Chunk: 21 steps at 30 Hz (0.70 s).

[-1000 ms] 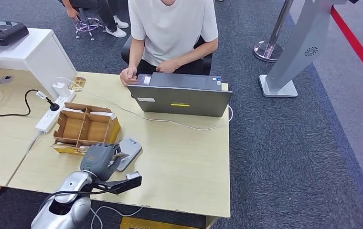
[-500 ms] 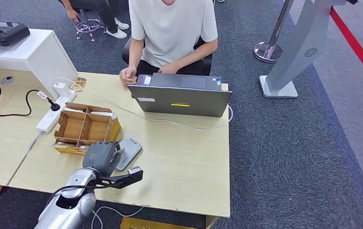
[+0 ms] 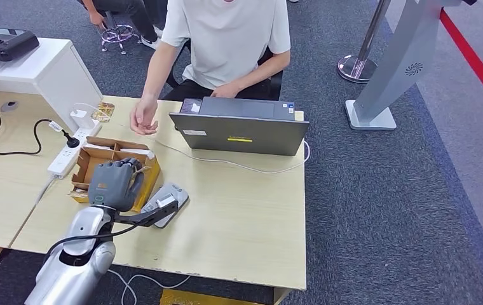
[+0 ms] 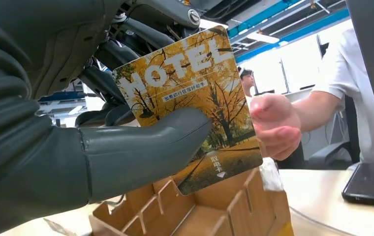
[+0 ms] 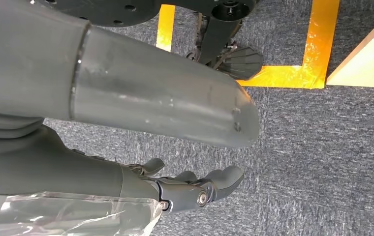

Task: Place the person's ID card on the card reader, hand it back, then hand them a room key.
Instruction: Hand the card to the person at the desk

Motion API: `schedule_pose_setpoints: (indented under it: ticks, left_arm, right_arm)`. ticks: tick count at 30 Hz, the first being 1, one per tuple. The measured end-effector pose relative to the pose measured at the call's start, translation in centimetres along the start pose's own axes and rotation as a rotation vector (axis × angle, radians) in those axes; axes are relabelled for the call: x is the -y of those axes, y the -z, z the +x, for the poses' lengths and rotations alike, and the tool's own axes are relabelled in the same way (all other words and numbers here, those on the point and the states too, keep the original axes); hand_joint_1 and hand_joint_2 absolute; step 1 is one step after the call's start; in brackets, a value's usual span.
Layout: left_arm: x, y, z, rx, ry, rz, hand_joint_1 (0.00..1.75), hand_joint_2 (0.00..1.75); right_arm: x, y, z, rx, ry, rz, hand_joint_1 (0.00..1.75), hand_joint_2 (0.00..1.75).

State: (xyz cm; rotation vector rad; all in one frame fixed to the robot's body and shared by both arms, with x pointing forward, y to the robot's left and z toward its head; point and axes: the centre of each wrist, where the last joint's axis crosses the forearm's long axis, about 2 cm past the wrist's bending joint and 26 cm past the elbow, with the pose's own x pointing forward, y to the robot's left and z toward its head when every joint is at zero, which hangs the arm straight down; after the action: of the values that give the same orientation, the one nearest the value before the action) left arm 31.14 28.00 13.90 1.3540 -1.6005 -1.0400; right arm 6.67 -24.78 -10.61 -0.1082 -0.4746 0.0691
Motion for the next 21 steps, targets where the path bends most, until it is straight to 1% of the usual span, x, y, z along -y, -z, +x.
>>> schedule_pose_setpoints:
  ticks: [7, 10, 12, 15, 18, 21]
  left_arm:
    - [-0.3, 0.2, -0.2, 0.000, 0.008, 0.018, 1.75, 1.75]
    - [-0.7, 0.5, -0.4, 0.015, 0.045, 0.072, 1.75, 1.75]
    - [-1.5, 1.6, -0.9, 0.034, 0.095, 0.138, 1.75, 1.75]
    - [-3.2, 4.5, -1.9, 0.043, 0.160, 0.214, 1.75, 1.75]
    - [-4.5, 7.1, -2.7, 0.034, 0.190, 0.249, 1.75, 1.75]
    - [-4.8, 8.1, -3.1, 0.028, 0.194, 0.257, 1.75, 1.75]
  right_arm:
    - [0.0, 0.0, 0.0, 0.002, -0.006, 0.002, 0.00, 0.00]
    - [0.0, 0.0, 0.1, 0.002, -0.012, 0.004, 0.00, 0.00]
    - [0.0, 0.0, 0.1, 0.002, -0.019, 0.007, 0.00, 0.00]
    - [0.0, 0.1, 0.3, 0.001, -0.026, 0.010, 0.00, 0.00]
    - [-0.1, 0.1, 0.4, 0.000, -0.027, 0.012, 0.00, 0.00]
    - [-0.1, 0.1, 0.5, 0.001, -0.026, 0.013, 0.00, 0.00]
